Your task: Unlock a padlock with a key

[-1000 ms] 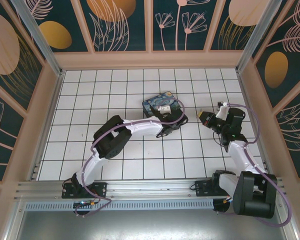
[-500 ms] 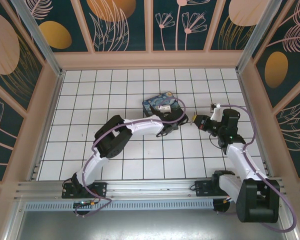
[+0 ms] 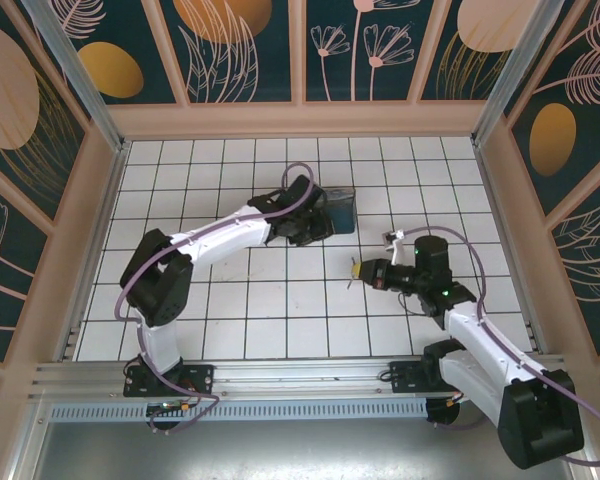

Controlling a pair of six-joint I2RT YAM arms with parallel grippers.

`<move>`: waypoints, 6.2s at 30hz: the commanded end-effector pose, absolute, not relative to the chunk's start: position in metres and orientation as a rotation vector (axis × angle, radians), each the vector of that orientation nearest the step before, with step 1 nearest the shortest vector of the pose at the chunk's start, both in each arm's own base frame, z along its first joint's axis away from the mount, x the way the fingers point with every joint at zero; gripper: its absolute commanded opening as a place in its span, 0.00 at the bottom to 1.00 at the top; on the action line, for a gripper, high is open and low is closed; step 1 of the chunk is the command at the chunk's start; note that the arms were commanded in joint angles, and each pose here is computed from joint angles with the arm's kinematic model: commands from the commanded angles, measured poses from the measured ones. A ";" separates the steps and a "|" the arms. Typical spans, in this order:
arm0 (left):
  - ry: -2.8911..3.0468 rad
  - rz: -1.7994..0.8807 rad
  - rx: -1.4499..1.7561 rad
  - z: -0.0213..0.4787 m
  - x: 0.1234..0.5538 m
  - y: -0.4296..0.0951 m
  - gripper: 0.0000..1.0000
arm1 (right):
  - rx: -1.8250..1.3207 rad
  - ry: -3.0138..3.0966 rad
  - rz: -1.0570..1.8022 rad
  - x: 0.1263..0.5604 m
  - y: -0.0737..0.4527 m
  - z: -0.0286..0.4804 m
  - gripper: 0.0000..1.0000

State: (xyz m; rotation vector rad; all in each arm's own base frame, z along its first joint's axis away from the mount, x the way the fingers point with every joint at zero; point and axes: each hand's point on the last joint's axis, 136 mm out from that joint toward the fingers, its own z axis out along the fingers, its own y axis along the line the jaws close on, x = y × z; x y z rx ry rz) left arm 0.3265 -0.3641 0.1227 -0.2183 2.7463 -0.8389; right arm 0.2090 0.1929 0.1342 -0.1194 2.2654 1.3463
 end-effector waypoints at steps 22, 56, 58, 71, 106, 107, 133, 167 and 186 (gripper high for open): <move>2.803 -1.425 -0.320 0.176 0.297 -0.370 0.28 | -0.331 1.943 1.672 0.229 0.253 0.184 0.00; 2.766 -1.489 -0.285 0.180 0.297 -0.363 0.22 | -0.289 1.992 1.748 0.246 0.249 0.170 0.00; 2.768 -1.490 -0.294 0.179 0.297 -0.363 0.22 | -0.289 2.000 1.748 0.246 0.249 0.168 0.00; 2.717 -1.532 -0.296 0.193 0.300 -0.365 0.22 | -0.308 2.014 1.754 0.237 0.248 0.164 0.00; 2.705 -1.565 -0.295 0.195 0.297 -0.360 0.19 | -0.338 2.004 1.768 0.241 0.253 0.169 0.00; 2.708 -1.563 -0.295 0.194 0.297 -0.360 0.19 | -0.334 2.001 1.772 0.241 0.253 0.169 0.00; 2.754 -1.579 -0.144 0.197 0.270 -0.367 0.15 | -0.256 2.005 1.701 0.280 0.259 0.185 0.00; 2.706 -1.521 -0.483 0.194 0.309 -0.317 0.12 | -0.697 1.807 0.690 0.260 0.245 0.190 0.31; 2.761 -1.420 -0.476 0.191 0.312 -0.313 0.13 | -0.962 1.135 0.038 0.240 0.279 0.223 0.32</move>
